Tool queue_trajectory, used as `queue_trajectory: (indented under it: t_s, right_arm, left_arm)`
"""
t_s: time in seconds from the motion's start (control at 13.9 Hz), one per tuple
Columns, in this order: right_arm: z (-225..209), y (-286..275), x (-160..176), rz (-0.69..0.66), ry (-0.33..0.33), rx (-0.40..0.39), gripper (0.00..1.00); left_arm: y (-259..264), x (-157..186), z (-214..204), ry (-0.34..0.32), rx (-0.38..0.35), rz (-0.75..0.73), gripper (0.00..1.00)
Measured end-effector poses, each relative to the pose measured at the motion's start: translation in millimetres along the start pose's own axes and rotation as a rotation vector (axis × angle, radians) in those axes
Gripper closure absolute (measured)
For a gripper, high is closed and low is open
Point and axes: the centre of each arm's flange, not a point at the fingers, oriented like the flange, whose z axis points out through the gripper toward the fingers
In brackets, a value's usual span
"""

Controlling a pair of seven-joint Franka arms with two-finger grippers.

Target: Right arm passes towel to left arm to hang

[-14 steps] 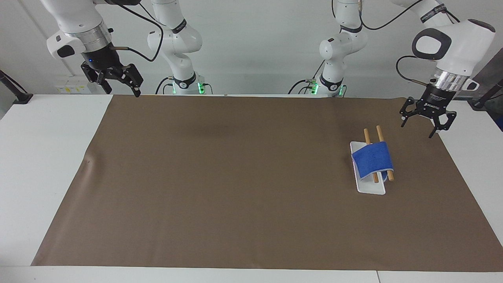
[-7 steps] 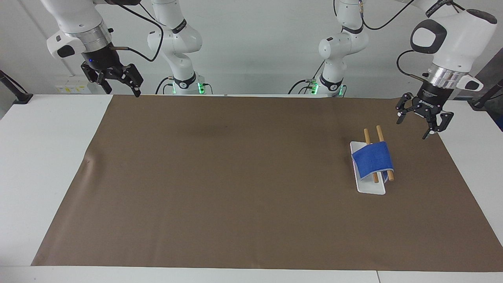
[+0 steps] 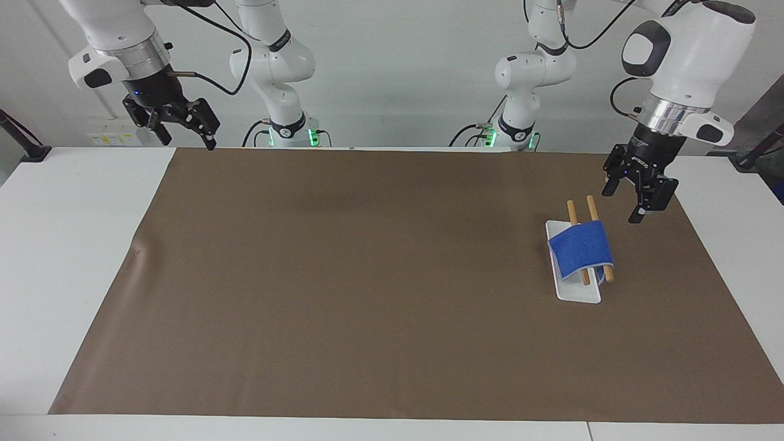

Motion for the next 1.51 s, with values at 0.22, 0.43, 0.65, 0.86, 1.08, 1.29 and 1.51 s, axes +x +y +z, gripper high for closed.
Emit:
queue_trajectory:
  t_s: [0.22,0.43,0.65,0.86,1.08,1.29,1.51]
  right_arm:
    - [1.3,1.2,0.2,0.002,-0.003,0.0,0.0]
    - [1.4,1.3,0.2,0.002,-0.003,0.0,0.0]
    - [1.5,1.1,0.2,0.002,-0.003,0.0,0.0]
    - [2.0,-0.6,0.0,-0.001,-0.004,0.0,0.0]
    - [4.4,-0.1,0.5,-0.001,-0.01,-0.006,0.0]
    - [13.1,-0.4,3.0,0.0,-0.028,-0.011,0.0]
    - [21.5,-0.1,3.0,0.001,-0.045,-0.014,0.0]
  left_arm:
    - [6.7,-18.6,-3.7,-0.011,0.007,0.195,0.01]
    - [11.7,-19.4,-7.0,-0.014,0.01,0.447,0.0]
    - [14.5,-20.3,-13.8,-0.03,0.038,0.707,0.0]
    - [10.2,-29.0,-17.9,-0.047,0.106,0.989,0.0]
    - [9.5,-23.4,-29.3,-0.073,0.21,1.16,0.01]
    - [13.3,-13.5,-46.3,-0.141,0.296,1.352,0.01]
    - [4.1,-15.0,-68.8,-0.199,0.335,1.503,0.0]
